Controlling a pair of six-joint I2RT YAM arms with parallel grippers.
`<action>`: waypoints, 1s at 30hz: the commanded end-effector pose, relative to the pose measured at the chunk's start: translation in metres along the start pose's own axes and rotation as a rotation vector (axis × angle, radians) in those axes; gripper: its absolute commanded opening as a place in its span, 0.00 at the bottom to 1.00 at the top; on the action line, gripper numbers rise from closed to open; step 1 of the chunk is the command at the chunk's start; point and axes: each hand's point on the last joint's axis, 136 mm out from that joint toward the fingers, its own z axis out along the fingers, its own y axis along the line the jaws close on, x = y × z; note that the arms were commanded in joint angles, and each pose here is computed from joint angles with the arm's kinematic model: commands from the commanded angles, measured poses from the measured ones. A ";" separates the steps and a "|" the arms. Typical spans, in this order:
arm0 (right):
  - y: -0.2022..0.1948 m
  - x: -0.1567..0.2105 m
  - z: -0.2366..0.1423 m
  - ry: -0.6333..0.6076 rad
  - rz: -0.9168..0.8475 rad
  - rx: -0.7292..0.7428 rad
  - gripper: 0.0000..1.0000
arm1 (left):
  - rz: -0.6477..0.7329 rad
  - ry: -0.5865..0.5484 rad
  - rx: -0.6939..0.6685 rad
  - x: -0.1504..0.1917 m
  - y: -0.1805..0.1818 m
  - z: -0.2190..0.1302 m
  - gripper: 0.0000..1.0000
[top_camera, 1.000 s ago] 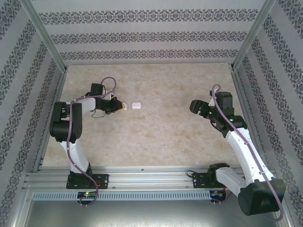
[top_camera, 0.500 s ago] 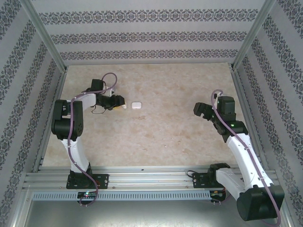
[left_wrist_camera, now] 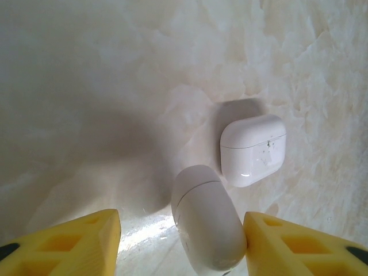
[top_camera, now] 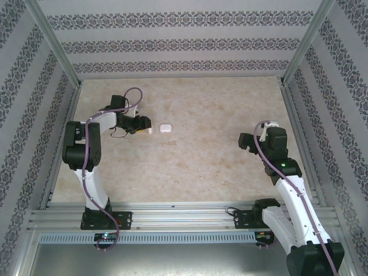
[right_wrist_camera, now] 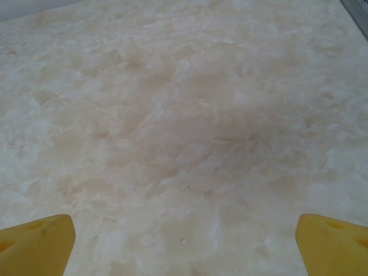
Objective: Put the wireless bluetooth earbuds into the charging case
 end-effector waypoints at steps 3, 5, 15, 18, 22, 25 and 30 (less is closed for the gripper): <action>-0.005 -0.001 -0.001 -0.027 -0.016 0.012 0.98 | 0.042 0.006 -0.009 0.001 -0.008 -0.008 0.60; -0.004 0.000 0.000 -0.024 -0.014 0.007 0.98 | 0.045 0.007 -0.014 0.002 -0.007 -0.007 0.61; -0.003 0.003 0.004 -0.010 -0.008 -0.004 0.98 | 0.076 0.039 -0.103 0.011 0.013 -0.004 0.63; -0.006 0.002 0.006 -0.016 -0.017 0.012 0.98 | 0.103 0.014 -0.099 0.009 0.008 -0.010 0.63; -0.014 0.003 0.014 -0.043 -0.036 0.053 0.98 | 0.173 -0.041 -0.103 0.002 -0.005 -0.027 0.65; -0.023 0.006 0.022 -0.078 -0.050 0.090 0.98 | 0.247 -0.095 -0.125 -0.003 -0.015 -0.046 0.86; -0.037 0.005 0.032 -0.161 -0.050 0.150 0.98 | 0.385 -0.218 -0.204 -0.010 -0.026 -0.080 1.00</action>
